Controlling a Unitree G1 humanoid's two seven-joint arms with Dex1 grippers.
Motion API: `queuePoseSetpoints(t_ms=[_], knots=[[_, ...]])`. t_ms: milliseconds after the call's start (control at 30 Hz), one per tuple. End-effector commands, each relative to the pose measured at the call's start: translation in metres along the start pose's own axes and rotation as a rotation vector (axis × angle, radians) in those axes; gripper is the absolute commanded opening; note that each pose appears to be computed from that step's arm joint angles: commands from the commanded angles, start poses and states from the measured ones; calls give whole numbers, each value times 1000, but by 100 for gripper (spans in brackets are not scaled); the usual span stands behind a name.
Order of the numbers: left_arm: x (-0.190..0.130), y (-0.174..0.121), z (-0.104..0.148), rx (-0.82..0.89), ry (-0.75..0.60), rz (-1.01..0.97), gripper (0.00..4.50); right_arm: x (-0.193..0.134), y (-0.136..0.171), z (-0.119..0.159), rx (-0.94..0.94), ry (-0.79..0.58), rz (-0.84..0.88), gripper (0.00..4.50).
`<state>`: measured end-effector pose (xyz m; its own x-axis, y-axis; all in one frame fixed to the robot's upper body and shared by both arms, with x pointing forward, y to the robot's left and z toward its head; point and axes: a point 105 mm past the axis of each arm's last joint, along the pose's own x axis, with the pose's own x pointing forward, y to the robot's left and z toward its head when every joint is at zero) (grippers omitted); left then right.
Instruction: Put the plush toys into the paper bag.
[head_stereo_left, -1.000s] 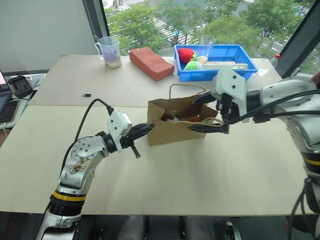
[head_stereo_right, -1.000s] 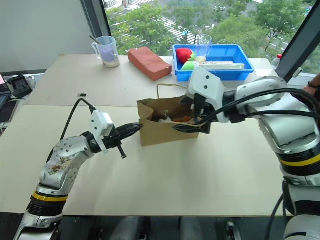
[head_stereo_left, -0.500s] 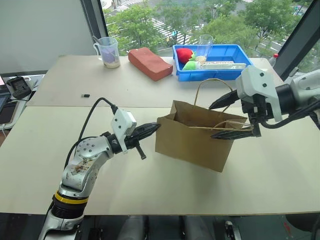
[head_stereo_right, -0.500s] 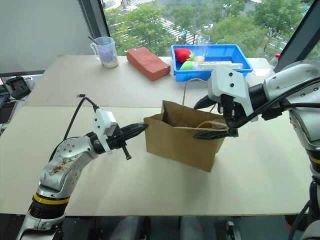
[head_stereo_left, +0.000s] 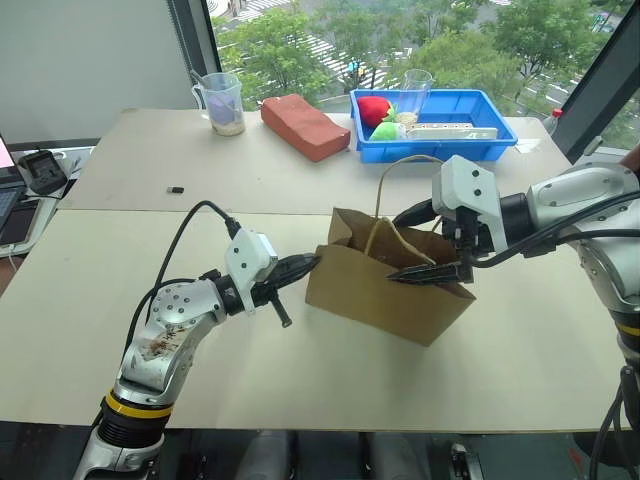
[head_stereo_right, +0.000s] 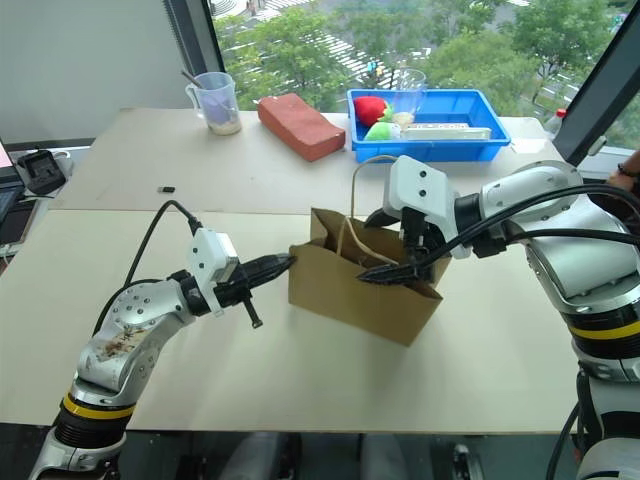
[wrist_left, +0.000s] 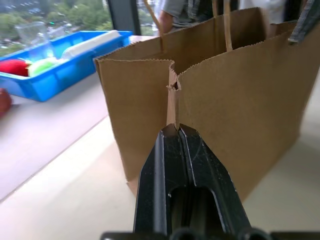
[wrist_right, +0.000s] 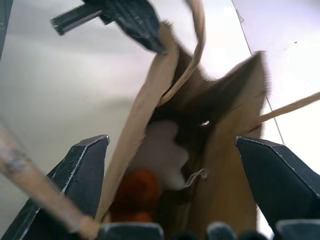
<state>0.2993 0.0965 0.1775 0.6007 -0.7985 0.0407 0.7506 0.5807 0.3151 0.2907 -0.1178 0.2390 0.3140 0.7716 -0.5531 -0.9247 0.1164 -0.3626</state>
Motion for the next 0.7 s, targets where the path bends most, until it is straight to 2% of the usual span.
queuePoseSetpoints(t_ms=[33, 233, 467, 700], knots=[[-8, 19, 6, 51, -18, 117, 3, -10, 1, 11, -20, -20, -7, 450], [-16, 7, 6, 9, 1, 94, 3, -27, 2, 17, -32, -7, 23, 450], [-32, -8, 11, -45, 58, 73, 3, -52, -9, 23, -31, 5, -21, 450], [-43, -37, 25, -148, 83, -159, 3, -74, -18, 17, -4, 31, -79, 450]])
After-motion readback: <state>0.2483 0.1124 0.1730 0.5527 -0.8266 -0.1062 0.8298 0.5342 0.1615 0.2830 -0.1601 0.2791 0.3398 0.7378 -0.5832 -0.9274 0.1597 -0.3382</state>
